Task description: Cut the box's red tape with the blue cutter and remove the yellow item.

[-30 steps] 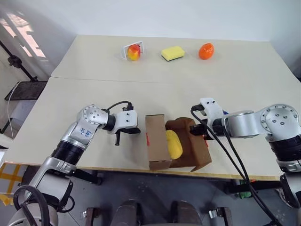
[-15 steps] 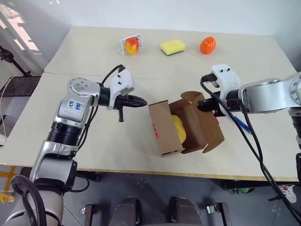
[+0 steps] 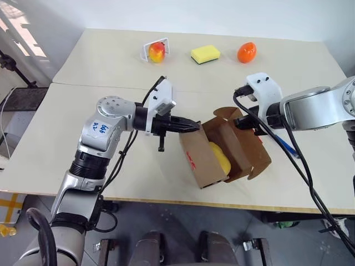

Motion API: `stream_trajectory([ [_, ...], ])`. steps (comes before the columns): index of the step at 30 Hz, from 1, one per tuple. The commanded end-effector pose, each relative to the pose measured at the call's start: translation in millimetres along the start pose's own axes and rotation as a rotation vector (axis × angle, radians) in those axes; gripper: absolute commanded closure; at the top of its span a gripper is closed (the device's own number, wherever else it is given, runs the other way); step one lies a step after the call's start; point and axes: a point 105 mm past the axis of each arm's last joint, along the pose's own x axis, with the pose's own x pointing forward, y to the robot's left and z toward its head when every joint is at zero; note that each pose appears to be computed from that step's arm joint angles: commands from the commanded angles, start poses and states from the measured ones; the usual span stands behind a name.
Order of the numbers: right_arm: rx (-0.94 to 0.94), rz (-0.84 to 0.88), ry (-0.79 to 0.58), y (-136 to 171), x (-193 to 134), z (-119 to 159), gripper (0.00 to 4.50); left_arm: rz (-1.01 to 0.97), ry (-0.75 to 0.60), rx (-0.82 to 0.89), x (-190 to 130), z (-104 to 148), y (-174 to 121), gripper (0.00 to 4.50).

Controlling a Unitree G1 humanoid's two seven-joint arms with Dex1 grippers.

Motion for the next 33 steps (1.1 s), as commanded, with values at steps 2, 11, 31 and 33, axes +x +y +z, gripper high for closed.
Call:
stream_trajectory([
  [2,0.005,0.01,-0.029,3,-3,4,4.47,-0.043,0.025,0.067,-4,8,-8,4.5],
  [11,0.0,0.032,-0.055,10,-4,10,4.47,-0.114,0.32,0.192,0,-48,-19,4.5],
  [31,-0.003,0.069,-0.008,-1,-13,-2,4.47,-0.166,0.627,0.318,-29,-114,-24,4.5],
  [33,0.017,0.088,0.013,0,-5,-10,4.47,-0.114,0.593,0.304,-24,-116,-18,4.5],
])
